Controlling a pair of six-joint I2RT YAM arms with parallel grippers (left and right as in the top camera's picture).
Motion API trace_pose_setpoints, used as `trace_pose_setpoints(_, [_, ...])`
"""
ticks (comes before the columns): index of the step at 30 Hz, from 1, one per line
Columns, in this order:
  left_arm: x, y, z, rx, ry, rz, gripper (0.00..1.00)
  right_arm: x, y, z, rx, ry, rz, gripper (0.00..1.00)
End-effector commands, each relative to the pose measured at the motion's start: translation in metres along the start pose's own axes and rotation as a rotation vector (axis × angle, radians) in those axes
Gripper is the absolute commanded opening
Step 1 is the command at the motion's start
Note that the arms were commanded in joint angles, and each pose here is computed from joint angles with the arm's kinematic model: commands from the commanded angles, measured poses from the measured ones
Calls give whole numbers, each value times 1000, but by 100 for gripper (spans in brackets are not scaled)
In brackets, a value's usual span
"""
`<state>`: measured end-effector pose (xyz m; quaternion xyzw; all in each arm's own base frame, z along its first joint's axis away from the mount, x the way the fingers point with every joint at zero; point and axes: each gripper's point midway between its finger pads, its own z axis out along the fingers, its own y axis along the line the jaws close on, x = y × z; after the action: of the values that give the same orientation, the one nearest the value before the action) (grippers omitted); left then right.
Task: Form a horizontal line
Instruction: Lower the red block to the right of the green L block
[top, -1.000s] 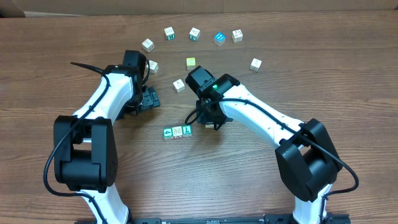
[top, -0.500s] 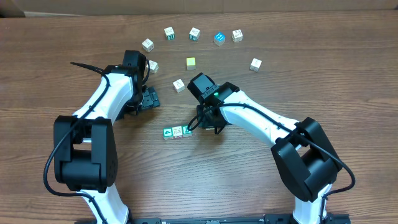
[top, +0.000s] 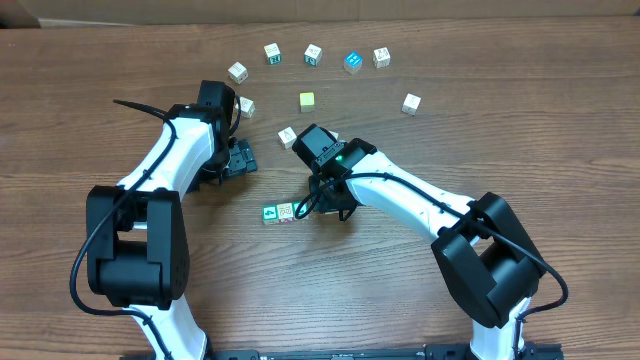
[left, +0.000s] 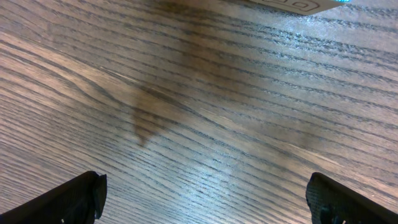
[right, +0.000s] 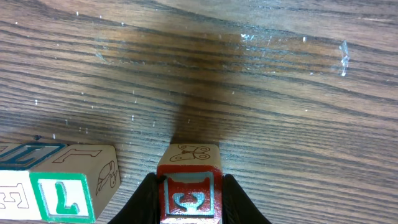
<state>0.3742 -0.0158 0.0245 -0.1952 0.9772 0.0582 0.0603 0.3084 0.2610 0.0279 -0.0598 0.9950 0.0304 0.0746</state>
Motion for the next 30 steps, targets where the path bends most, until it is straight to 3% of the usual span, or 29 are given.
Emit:
trace_pose_setpoints(1, [1, 2, 4, -16, 4, 0, 99, -2, -1, -8, -4, -22, 1, 22])
trace_pose_setpoints(12, [1, 2, 4, -16, 4, 0, 100, -2, -1, -8, -3, -22, 1, 39])
trace_pose_setpoints(30, [1, 2, 4, -16, 4, 0, 100, -25, -6, -10, 37, -128, 19, 41])
